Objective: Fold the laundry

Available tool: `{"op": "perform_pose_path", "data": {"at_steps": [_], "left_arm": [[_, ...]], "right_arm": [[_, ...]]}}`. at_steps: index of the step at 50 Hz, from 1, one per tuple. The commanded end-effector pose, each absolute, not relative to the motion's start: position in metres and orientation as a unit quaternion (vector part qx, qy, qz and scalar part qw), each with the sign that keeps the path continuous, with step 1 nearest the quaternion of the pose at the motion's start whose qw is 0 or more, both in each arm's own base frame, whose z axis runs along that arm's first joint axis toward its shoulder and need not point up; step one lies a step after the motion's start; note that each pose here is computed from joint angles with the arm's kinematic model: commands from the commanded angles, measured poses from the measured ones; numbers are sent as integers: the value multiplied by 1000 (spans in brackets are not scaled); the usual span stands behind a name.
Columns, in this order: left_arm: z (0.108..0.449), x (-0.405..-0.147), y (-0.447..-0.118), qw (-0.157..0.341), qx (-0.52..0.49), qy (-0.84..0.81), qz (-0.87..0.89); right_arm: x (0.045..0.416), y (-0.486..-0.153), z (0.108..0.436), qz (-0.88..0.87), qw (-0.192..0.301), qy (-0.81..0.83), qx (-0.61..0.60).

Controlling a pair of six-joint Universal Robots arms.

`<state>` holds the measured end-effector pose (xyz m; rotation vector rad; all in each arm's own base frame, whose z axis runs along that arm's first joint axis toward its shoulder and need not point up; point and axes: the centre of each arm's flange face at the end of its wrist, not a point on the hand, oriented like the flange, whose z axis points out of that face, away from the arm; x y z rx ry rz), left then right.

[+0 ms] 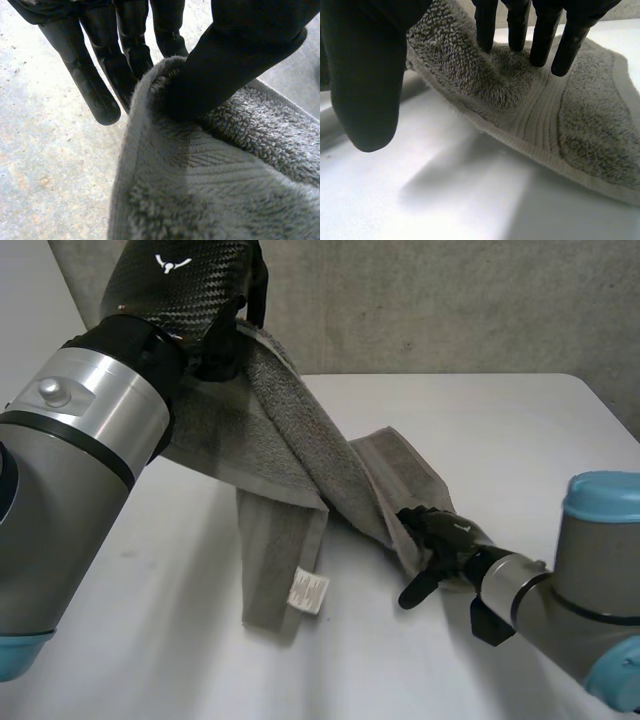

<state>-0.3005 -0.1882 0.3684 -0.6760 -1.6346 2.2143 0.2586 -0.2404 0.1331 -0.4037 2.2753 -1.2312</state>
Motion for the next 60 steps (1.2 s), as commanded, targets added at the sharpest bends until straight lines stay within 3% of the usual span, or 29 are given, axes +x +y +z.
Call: {"op": "perform_pose_path", "data": {"at_steps": [1,14,19,21,28,30,36,40,41,43,46,52,55,57,60], "left_arm": [[367,-301,-187,154,-237,-572,770],[365,-297,-187,149,-235,-577,768],[354,-293,-190,137,-231,-592,760],[346,-290,-193,130,-231,-602,753],[332,-279,-205,108,-224,-622,742],[327,-275,-208,102,-222,-628,738],[311,-270,-212,91,-228,-650,719],[302,-267,-206,86,-242,-677,690],[302,-267,-205,86,-242,-677,690],[296,-262,-203,71,-257,-697,665],[289,-257,-202,49,-277,-713,642],[264,-259,-206,22,-318,-730,604],[240,-263,-213,9,-340,-745,574],[217,-269,-225,0,-354,-755,552],[207,-273,-233,-3,-358,-756,547]], "right_arm": [[272,-239,125,-471,239,835,-154],[272,-277,128,-571,176,790,-138],[250,-300,139,-594,133,780,-144],[225,-318,144,-598,111,781,-138],[205,-326,150,-551,168,800,-167],[195,-327,166,-535,194,804,-172],[187,-323,204,-539,198,794,-198],[186,-308,265,-593,129,742,-284],[186,-308,265,-593,129,742,-284],[185,-281,306,-622,68,699,-346],[184,-263,322,-621,27,680,-389],[187,-255,317,-599,6,679,-424],[198,-257,300,-574,13,691,-440],[217,-266,265,-525,24,714,-462],[224,-272,250,-505,17,721,-475]]}}
